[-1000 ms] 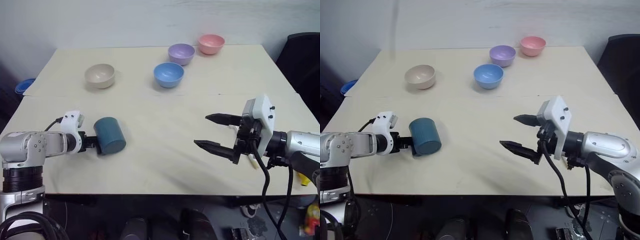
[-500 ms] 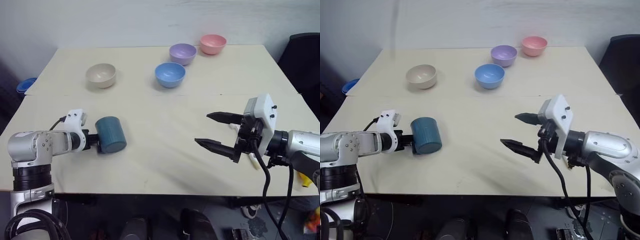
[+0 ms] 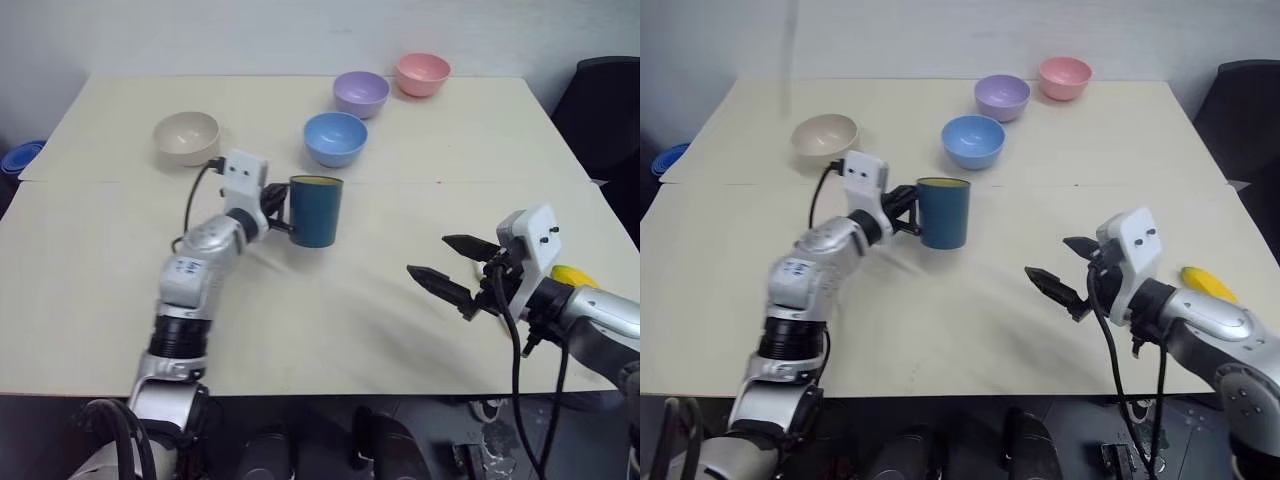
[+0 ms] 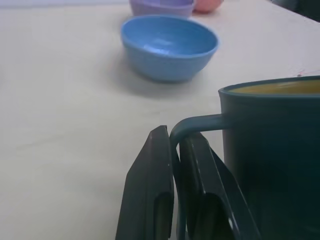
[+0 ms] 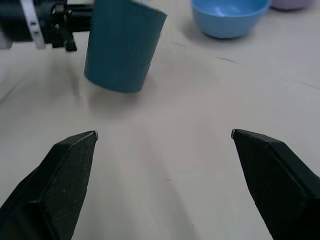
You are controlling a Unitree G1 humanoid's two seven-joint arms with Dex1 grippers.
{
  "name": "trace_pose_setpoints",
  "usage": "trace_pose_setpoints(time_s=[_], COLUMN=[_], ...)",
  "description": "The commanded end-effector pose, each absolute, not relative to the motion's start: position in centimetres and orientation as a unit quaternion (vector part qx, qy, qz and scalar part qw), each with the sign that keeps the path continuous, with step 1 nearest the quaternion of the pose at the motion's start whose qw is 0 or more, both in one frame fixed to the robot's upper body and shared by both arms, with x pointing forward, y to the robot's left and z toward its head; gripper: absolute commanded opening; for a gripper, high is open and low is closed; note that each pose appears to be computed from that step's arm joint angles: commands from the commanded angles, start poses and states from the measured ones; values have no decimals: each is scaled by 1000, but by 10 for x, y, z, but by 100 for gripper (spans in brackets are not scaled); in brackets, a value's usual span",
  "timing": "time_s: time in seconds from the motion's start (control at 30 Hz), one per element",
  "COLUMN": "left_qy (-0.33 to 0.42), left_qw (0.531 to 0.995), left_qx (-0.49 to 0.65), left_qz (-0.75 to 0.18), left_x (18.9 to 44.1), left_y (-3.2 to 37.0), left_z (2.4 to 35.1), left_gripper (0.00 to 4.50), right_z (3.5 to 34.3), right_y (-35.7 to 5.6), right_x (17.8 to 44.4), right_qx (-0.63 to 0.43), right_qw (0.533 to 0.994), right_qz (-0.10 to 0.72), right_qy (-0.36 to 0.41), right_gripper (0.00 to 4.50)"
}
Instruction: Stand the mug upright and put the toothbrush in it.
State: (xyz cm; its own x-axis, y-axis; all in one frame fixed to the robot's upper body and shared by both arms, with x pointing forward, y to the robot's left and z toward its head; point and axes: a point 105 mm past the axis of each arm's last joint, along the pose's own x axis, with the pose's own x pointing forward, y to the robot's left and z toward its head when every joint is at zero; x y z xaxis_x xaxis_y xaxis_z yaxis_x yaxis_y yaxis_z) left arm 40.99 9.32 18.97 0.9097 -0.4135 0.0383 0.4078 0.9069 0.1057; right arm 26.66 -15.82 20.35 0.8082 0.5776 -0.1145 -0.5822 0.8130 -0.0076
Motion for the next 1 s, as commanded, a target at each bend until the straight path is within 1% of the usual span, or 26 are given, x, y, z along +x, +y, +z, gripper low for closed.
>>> trace_pose_setpoints(time_s=[0.03, 0.07, 0.17, 0.37, 0.43, 0.47, 0.5, 0.57, 0.63, 0.7, 0.73, 0.87, 0.9, 0.93, 1.0], left_qy=[-114, -132, -150, -123, -120, -116, -116, -119, -122, -124, -123, -100, -87, -78, -68], left_qw=[968, 963, 958, 963, 966, 967, 966, 964, 962, 960, 960, 960, 957, 953, 932], left_qx=[87, 95, 102, 88, 86, 78, 77, 82, 84, 88, 88, 84, 92, 101, 129], left_qz=[-208, -215, -221, -221, -211, -213, -218, -222, -230, -235, -235, -247, -260, -274, -332], left_x=[410, 409, 406, 403, 401, 400, 398, 393, 387, 382, 379, 361, 353, 345, 327], left_y=[81, 76, 68, 75, 82, 83, 84, 86, 88, 91, 93, 115, 129, 138, 152], left_z=[202, 201, 194, 175, 175, 174, 175, 178, 181, 184, 185, 188, 190, 193, 207], left_gripper=[18, 18, 18, 18, 67, 80, 114, 158, 224, 273, 309, 413, 444, 448, 448], right_z=[212, 211, 207, 203, 202, 202, 203, 207, 210, 210, 209, 205, 204, 203, 198], right_y=[-150, -150, -156, -165, -165, -164, -161, -154, -150, -149, -149, -154, -156, -159, -166], right_x=[258, 257, 255, 252, 251, 250, 249, 246, 244, 243, 243, 247, 249, 251, 256], right_qx=[-24, -23, -25, -32, -32, -31, -29, -26, -28, -32, -35, -49, -49, -51, -50], right_qw=[953, 954, 958, 960, 958, 956, 953, 944, 937, 932, 931, 931, 934, 936, 944], right_qz=[302, 297, 283, 273, 279, 285, 295, 323, 346, 357, 359, 356, 349, 342, 317], right_qy=[31, 33, 43, 60, 64, 63, 61, 53, 49, 52, 54, 66, 67, 70, 79], right_gripper=[450, 450, 450, 450, 450, 450, 450, 450, 450, 450, 450, 450, 450, 450, 450])
